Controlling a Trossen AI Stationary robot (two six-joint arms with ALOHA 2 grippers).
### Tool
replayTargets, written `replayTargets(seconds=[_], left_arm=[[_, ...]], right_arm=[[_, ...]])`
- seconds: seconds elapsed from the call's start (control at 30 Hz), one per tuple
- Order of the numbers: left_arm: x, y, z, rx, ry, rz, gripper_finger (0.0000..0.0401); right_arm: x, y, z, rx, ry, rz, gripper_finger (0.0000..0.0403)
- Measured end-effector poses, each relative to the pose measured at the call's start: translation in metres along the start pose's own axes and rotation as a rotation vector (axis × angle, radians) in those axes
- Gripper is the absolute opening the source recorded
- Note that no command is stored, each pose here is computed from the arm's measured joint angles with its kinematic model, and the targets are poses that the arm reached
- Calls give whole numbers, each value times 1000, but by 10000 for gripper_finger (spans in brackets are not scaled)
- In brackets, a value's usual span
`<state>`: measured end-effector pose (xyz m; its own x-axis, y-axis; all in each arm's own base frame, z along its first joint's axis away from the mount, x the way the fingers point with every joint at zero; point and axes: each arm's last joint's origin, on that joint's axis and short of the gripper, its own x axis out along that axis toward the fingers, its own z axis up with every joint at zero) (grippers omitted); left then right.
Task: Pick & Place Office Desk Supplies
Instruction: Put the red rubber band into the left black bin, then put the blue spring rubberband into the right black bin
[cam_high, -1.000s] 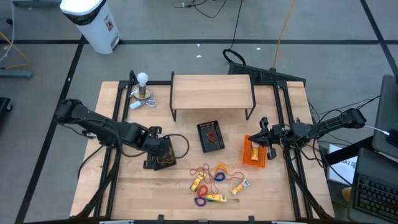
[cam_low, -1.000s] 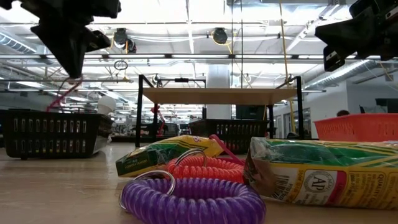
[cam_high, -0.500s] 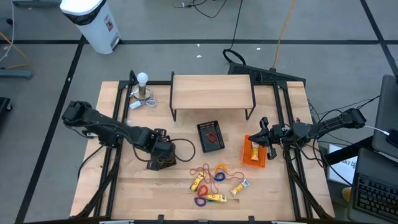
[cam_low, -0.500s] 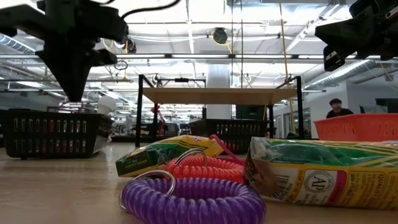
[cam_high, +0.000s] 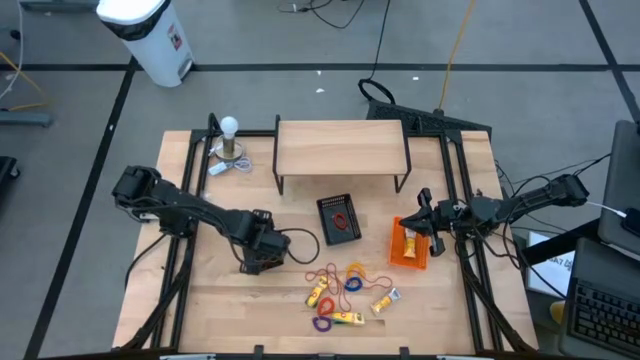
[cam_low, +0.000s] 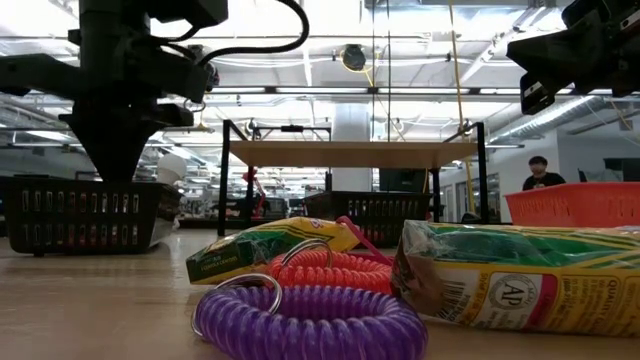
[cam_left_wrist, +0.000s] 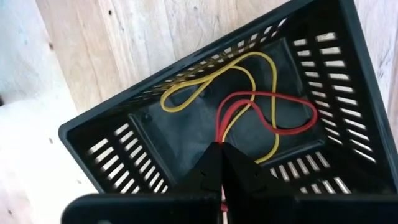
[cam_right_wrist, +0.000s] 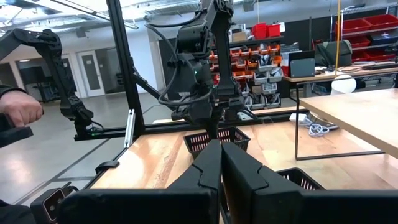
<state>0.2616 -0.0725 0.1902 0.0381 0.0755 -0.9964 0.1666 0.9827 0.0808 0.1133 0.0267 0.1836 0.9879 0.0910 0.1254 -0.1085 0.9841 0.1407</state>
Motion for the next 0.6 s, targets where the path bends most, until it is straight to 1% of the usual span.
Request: replayTargets(seconds=[0.13, 0.27, 0.33, 0.47, 0.6], left_arm=[[0, 0, 0, 0, 0, 0, 10], [0, 0, 0, -13, 0, 0, 36], [0, 0, 0, -27, 1, -7, 55], [-3, -1, 0, -43, 3, -59, 106], [-14, -1, 0, -16, 30, -71, 155]], right_arm=[[0, 0, 0, 0, 0, 0, 4], [0, 0, 0, 0, 0, 0, 4], [0, 0, 0, 0, 0, 0, 4], [0, 0, 0, -1, 0, -1, 4], [0, 0, 0, 0, 0, -2, 4]])
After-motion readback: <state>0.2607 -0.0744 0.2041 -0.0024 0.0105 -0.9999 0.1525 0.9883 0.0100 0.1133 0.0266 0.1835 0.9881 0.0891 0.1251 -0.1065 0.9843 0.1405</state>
